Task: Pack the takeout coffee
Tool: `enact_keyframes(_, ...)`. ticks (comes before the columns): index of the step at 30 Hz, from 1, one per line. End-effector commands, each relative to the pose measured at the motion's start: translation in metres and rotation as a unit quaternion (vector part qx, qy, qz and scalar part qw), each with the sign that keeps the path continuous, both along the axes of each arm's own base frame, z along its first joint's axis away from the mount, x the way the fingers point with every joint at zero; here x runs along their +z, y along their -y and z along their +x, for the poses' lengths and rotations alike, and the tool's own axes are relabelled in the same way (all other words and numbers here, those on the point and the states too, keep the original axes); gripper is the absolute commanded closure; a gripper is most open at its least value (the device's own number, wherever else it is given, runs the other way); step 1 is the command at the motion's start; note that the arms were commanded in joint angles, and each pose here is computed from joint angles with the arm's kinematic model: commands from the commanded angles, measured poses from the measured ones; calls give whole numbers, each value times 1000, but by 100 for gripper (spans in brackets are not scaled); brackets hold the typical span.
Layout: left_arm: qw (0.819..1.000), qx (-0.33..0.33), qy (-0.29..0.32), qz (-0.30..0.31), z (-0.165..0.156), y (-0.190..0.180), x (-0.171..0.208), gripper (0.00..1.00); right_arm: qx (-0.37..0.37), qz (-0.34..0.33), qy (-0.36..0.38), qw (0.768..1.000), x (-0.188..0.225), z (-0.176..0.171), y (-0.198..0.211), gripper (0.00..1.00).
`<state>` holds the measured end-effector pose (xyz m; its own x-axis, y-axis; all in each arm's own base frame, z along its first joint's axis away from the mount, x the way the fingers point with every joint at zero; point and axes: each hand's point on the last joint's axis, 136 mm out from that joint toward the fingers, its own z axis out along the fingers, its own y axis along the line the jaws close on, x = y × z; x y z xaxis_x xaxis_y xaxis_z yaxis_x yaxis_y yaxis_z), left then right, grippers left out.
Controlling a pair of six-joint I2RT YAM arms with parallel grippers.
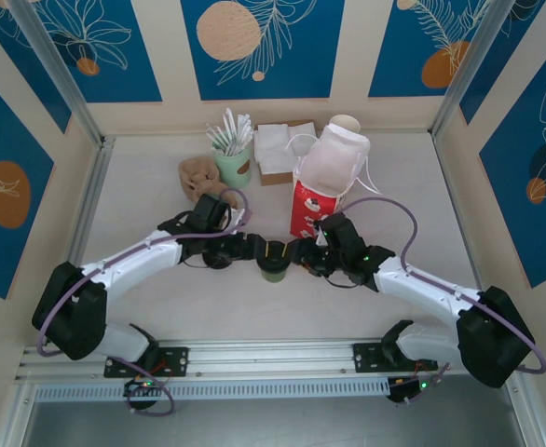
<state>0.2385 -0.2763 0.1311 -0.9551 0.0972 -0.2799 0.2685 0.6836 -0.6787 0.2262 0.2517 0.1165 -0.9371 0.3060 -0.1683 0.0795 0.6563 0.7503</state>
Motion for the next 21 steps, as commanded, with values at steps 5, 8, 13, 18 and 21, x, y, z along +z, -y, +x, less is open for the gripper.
enact_keyframes(5, 1000, 8, 14, 6, -1, -5, 18, 32, 5, -26, -36, 999, -18, -10, -4, 53)
enact_keyframes(8, 1000, 13, 23, 13, -1, -9, 24, 31, 8, -25, -36, 999, -18, -10, -8, 53)
enact_keyframes(13, 998, 24, 45, 29, 0, -20, 37, 30, 13, -25, -33, 999, -16, -8, -13, 53)
enact_keyframes(18, 996, 40, 66, 47, 2, -32, 49, 28, 15, -32, -28, 999, -10, -7, -13, 52)
enact_keyframes(21, 995, 48, 75, 50, 4, -36, 55, 27, 14, -38, -23, 999, -5, -5, -11, 50)
